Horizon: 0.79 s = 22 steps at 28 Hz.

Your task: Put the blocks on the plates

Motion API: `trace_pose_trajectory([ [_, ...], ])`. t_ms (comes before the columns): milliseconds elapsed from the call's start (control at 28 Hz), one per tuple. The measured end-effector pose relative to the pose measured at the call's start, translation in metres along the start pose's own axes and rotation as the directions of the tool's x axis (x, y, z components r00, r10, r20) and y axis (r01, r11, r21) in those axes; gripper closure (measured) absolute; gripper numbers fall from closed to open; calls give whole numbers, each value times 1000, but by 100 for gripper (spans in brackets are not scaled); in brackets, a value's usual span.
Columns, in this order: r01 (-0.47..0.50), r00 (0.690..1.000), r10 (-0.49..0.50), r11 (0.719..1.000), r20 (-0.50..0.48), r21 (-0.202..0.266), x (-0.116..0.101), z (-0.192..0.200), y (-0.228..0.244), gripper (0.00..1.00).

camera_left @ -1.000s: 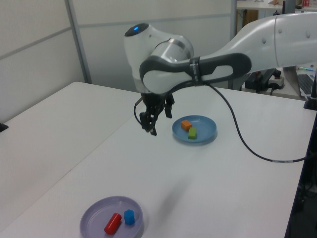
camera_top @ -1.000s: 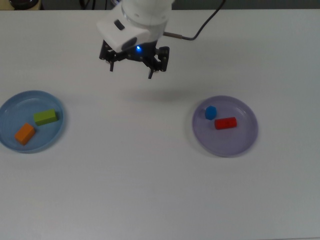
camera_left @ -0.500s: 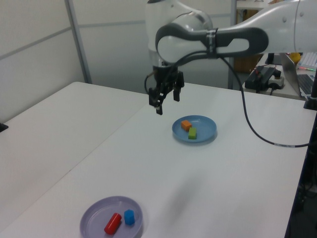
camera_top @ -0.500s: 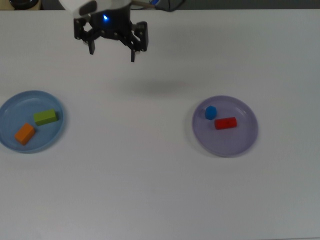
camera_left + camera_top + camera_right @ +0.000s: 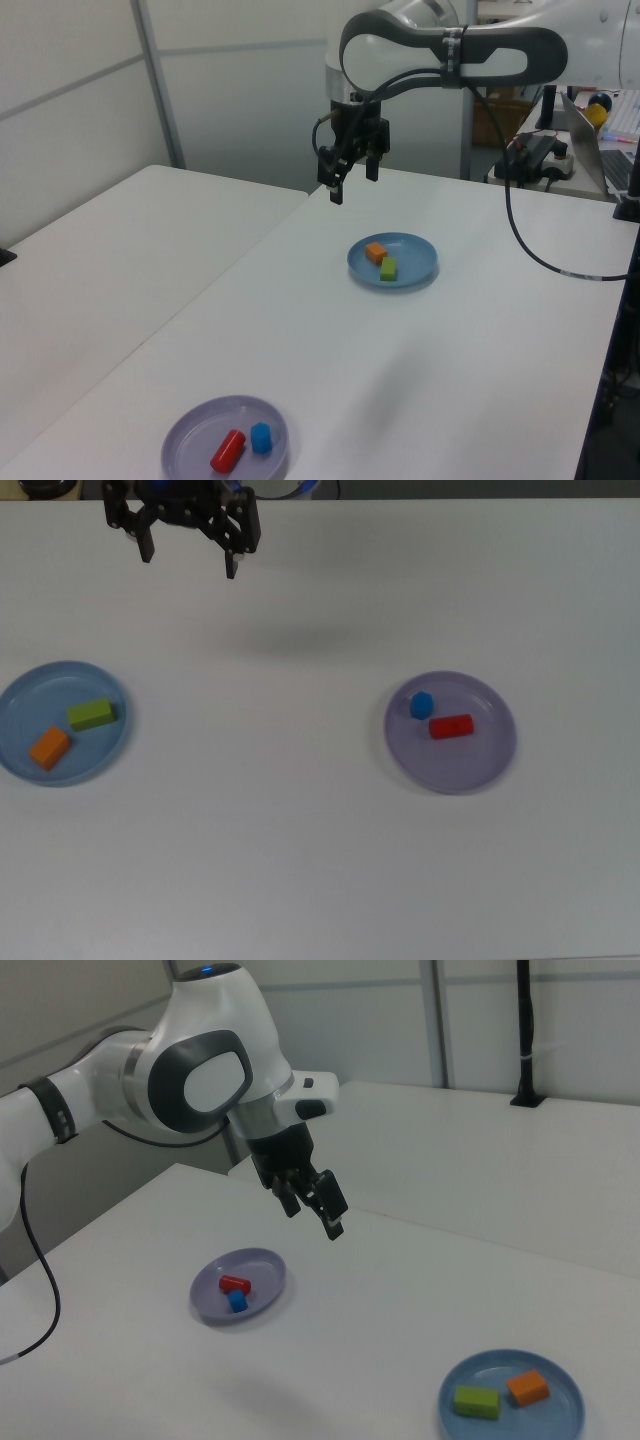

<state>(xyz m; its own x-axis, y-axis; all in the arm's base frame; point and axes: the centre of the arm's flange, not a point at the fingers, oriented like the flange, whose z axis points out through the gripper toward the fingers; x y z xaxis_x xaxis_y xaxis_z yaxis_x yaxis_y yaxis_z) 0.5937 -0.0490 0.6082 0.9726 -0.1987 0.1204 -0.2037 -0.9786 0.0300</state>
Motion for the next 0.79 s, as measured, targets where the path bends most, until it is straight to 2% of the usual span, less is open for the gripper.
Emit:
trace_pose_trajectory([
  [286, -17, 1000, 17, 1000, 9, 1, -2, 3, 18, 0],
  [786, 0, 1000, 0, 1000, 9, 15, -13, -3, 13, 0],
])
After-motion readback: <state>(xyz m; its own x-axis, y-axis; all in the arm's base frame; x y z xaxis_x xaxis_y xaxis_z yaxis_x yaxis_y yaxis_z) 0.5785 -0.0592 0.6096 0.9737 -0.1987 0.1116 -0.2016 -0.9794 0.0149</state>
